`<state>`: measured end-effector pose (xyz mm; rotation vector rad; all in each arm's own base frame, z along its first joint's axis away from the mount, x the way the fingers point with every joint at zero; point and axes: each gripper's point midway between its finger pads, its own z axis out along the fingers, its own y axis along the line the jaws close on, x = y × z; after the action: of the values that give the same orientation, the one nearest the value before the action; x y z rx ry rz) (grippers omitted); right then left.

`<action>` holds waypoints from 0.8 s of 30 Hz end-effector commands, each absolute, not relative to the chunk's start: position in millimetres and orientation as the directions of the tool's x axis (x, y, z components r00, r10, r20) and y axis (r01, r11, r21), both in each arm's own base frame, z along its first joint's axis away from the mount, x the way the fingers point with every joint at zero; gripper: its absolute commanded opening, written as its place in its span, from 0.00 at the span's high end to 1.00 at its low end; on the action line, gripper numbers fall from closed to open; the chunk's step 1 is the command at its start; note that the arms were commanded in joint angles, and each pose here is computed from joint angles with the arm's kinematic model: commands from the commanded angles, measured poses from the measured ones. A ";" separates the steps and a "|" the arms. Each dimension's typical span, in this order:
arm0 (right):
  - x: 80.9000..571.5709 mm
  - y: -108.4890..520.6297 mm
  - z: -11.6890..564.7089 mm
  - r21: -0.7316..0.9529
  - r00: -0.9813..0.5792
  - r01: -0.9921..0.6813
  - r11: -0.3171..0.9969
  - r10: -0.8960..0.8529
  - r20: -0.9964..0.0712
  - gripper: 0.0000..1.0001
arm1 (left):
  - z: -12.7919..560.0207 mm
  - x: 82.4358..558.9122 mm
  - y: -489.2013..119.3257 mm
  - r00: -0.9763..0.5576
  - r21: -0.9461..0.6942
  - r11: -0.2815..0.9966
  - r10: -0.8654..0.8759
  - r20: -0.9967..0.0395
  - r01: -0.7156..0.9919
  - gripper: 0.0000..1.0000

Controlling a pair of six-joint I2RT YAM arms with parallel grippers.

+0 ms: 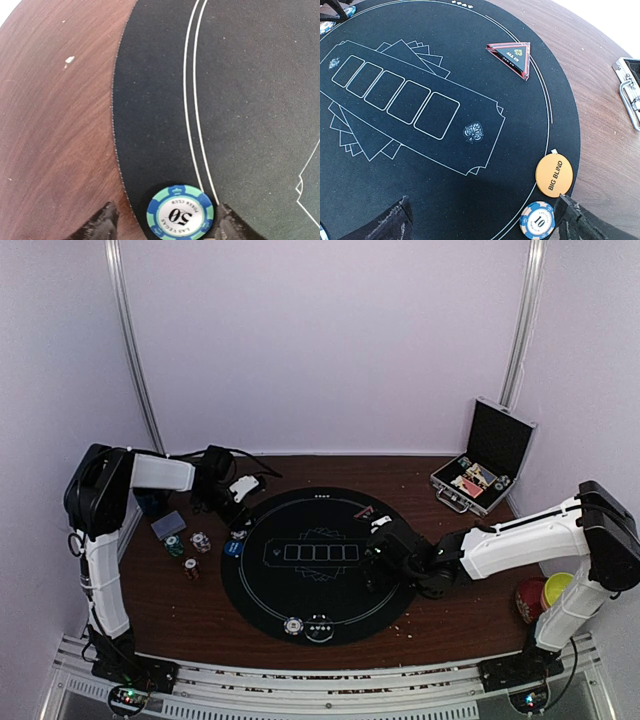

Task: Distribute texas hold em gaming equipment
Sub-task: Place the poker chips pile at the small blind area, then pick up the poker chip from the pile of poker chips.

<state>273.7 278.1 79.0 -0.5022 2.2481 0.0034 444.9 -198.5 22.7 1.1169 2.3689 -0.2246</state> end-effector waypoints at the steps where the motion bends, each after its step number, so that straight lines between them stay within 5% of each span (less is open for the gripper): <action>1: 275.2 276.5 78.0 -0.178 -0.583 -0.346 0.921 -0.359 -0.729 0.00 | 36.5 452.7 -199.1 -0.517 0.088 0.651 0.671 -0.532 0.754 0.27; 11: 275.0 277.0 76.7 -0.180 -0.583 -0.348 0.920 -0.363 -0.727 0.00 | 152.6 439.5 -172.3 -0.424 0.204 0.678 0.636 -0.645 0.707 0.03; 24: 270.7 282.6 80.3 -0.160 -0.579 -0.367 0.916 -0.360 -0.731 0.00 | 157.4 361.3 -49.3 -0.548 0.098 0.812 0.472 -0.691 0.575 0.02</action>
<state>272.1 279.5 77.2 -0.5109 2.2516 0.0058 387.5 -59.2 175.5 0.7627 2.2287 -0.0926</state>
